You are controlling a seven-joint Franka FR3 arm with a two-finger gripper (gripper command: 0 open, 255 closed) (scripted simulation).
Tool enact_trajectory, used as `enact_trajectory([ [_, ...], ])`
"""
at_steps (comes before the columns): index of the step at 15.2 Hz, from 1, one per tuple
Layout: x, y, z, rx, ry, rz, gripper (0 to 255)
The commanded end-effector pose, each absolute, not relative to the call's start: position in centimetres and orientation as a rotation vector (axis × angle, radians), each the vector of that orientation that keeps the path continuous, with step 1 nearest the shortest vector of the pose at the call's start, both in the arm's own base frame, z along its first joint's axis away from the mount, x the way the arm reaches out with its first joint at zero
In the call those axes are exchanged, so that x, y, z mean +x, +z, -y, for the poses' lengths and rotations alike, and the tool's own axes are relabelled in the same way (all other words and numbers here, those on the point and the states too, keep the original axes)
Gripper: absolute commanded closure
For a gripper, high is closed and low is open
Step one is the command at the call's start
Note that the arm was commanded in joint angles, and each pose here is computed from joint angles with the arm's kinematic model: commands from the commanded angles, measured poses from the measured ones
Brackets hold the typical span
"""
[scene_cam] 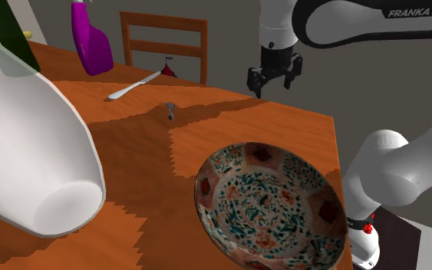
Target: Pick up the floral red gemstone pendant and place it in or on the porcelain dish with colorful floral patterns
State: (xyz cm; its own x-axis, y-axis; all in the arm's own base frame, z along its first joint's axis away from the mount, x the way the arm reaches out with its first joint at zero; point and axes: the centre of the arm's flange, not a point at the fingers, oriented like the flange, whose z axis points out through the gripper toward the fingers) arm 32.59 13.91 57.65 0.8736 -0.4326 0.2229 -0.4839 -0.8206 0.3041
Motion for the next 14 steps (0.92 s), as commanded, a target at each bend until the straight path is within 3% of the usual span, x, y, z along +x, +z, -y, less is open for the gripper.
enact_trajectory([
  [1, 32.0, 57.2, -18.5, 2.87, 0.029, 0.806, 0],
  [14, 36.5, 60.2, -32.1, 2.886, 0.006, 1.248, 0],
])
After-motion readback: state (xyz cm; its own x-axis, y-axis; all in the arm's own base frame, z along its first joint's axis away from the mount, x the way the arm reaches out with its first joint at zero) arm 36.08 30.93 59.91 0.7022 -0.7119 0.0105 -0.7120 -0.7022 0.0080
